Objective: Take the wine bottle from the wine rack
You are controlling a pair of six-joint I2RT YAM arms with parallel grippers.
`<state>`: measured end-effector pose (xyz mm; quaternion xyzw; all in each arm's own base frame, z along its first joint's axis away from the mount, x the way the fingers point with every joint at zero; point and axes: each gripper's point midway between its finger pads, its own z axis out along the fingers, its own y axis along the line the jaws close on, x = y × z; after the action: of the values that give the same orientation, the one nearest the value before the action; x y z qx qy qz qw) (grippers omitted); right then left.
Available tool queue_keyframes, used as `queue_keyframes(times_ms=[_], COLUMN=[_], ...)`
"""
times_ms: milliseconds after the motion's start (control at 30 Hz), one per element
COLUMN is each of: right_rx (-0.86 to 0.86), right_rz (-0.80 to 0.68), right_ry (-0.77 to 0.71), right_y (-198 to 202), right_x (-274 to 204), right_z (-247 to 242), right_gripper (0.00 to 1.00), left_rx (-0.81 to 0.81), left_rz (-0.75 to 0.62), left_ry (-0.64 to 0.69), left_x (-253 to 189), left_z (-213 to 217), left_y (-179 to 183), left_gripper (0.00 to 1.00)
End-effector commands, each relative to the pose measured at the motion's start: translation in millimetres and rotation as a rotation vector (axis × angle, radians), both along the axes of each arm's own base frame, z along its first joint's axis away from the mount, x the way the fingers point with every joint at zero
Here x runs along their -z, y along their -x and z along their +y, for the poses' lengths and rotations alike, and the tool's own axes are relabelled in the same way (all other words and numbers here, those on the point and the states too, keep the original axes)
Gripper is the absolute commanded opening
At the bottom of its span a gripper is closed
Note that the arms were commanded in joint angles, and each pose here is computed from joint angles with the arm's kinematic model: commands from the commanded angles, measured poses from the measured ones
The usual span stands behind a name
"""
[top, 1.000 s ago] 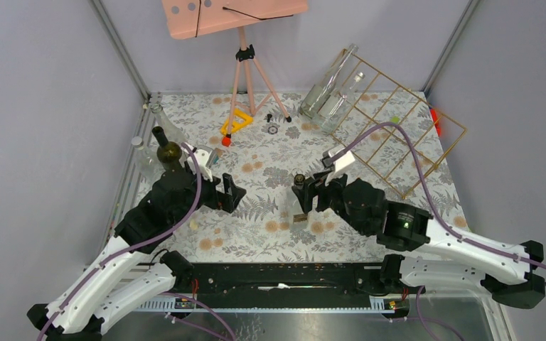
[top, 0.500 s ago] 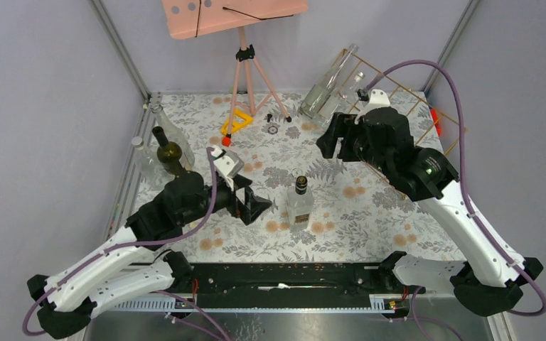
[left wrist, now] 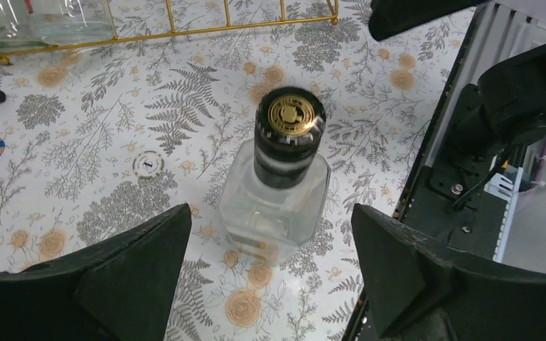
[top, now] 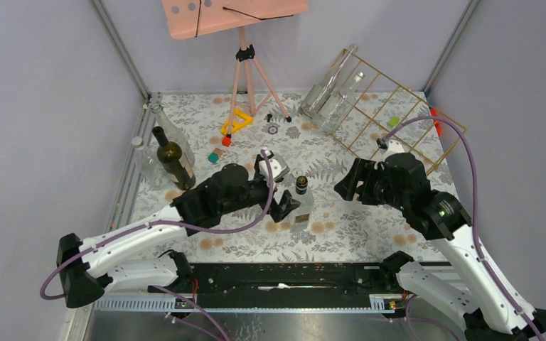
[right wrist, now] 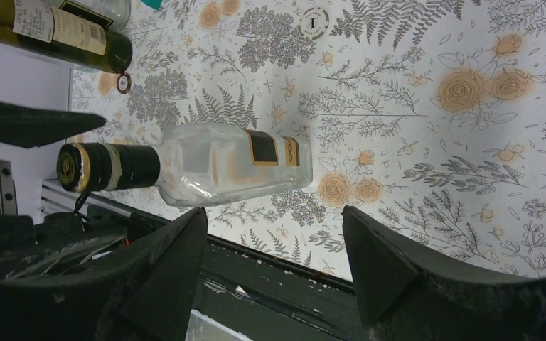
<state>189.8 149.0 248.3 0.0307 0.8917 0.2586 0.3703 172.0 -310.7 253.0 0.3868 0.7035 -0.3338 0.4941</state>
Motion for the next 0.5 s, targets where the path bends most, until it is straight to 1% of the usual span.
queue_keyframes(times_ms=[0, 233, 467], right_rx=[-0.017, -0.023, -0.030], right_rz=[0.002, -0.004, 0.000], right_ry=[0.001, 0.012, 0.033], right_y=[11, 20, 19], right_x=[7, 13, 19], right_z=[-5, -11, -12], right_gripper=[0.77, 0.77, 0.77], left_rx=[0.049, 0.047, 0.045], left_rz=[-0.140, -0.168, -0.155], left_ry=[0.104, 0.075, 0.051], left_x=[-51, -47, -40], left_z=[-26, -43, -53], left_y=[-12, -27, -35], left_gripper=[0.91, 0.90, 0.80])
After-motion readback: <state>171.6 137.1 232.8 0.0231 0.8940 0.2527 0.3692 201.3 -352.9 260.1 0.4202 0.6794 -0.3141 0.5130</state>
